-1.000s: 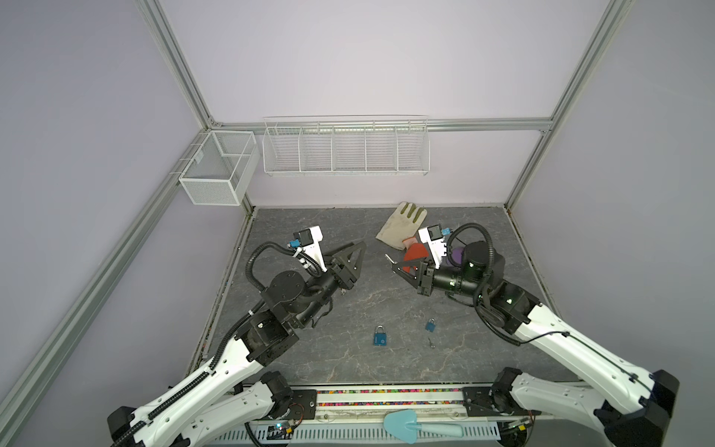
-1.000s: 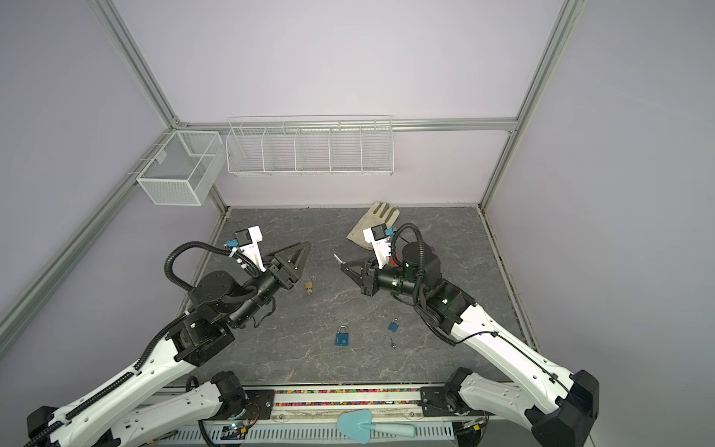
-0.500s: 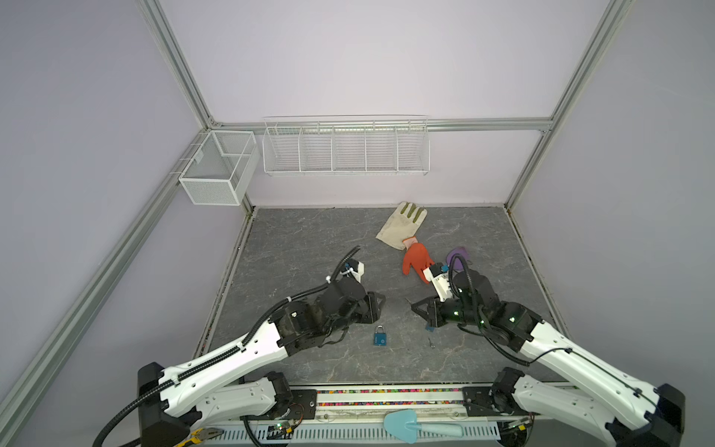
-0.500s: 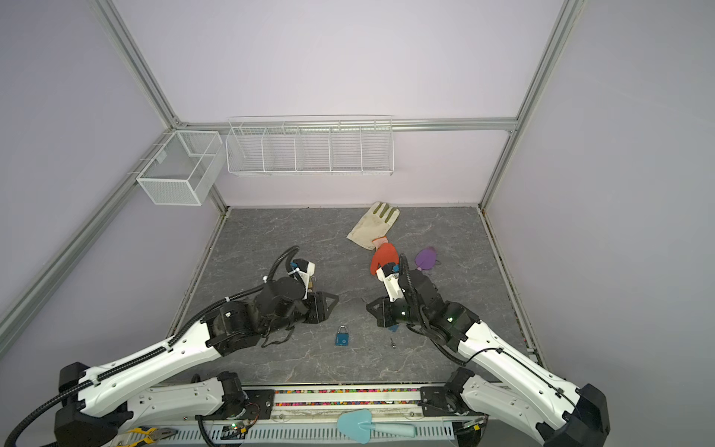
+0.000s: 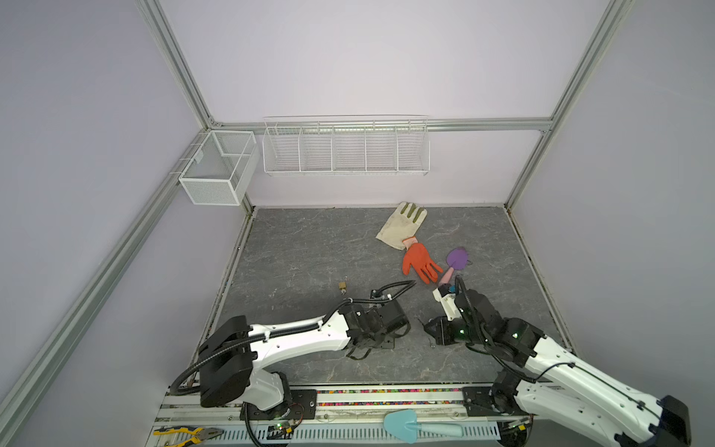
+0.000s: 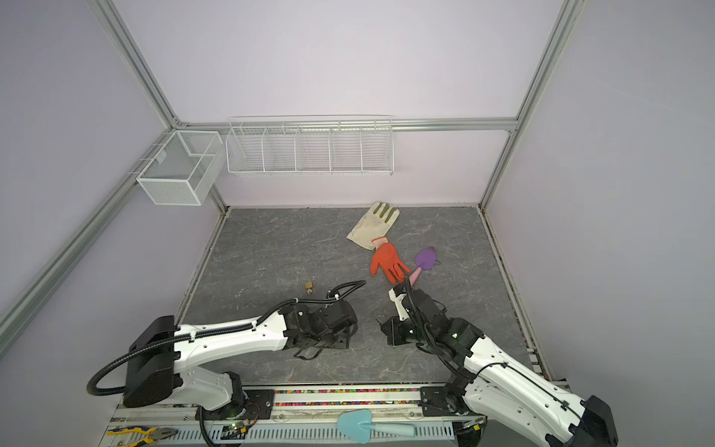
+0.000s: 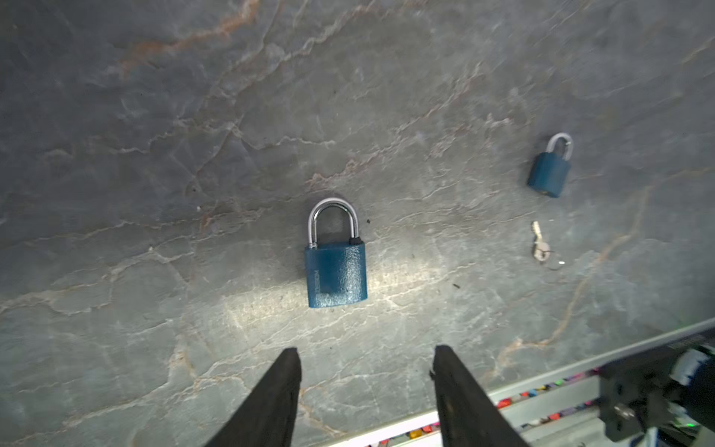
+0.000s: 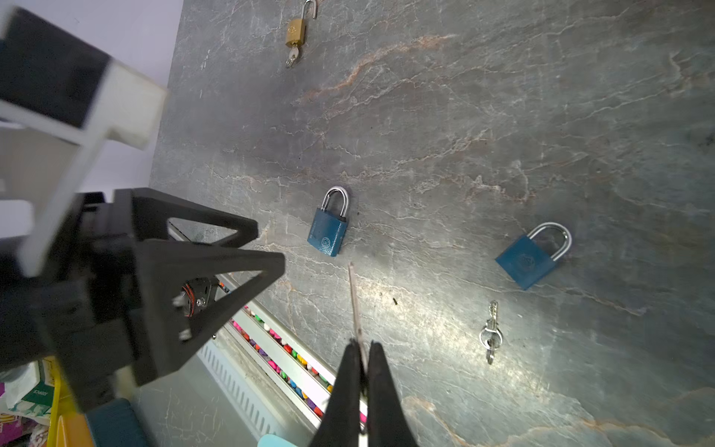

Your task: Unlock with the key

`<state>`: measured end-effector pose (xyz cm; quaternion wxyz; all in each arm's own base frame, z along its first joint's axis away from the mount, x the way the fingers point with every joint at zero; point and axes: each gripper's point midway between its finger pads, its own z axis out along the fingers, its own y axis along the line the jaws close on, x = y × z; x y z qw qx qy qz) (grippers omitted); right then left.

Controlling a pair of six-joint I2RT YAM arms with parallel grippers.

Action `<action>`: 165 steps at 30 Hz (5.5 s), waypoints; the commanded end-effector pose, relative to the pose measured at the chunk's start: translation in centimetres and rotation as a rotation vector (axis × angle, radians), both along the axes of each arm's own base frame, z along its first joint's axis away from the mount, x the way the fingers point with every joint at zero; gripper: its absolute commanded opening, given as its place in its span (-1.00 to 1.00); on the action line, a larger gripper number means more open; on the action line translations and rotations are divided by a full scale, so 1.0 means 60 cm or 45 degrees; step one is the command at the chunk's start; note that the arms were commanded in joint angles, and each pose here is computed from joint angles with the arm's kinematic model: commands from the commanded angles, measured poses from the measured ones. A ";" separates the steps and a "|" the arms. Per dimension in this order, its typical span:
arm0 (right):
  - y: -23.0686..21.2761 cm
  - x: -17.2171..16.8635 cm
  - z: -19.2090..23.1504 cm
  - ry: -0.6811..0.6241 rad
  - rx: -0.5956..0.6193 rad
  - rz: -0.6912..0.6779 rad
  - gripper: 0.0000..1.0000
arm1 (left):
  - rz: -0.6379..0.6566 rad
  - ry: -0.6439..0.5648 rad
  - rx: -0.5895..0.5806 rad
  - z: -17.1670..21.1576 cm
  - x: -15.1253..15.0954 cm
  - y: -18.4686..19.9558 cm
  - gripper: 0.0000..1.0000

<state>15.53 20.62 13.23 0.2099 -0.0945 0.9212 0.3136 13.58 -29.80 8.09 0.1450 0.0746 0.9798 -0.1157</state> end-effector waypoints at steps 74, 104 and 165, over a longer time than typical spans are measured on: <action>-0.026 0.007 0.004 -0.081 -0.041 -0.069 -0.87 | 0.289 -0.057 0.234 -0.062 0.057 0.018 -0.50; 0.087 0.034 0.121 -0.427 0.082 -0.064 -0.87 | 0.825 -0.398 -0.912 0.269 0.175 0.037 -1.00; 0.187 0.088 0.163 -0.564 -0.037 -0.015 -0.88 | 0.936 -0.333 -1.059 0.275 0.180 0.026 -1.00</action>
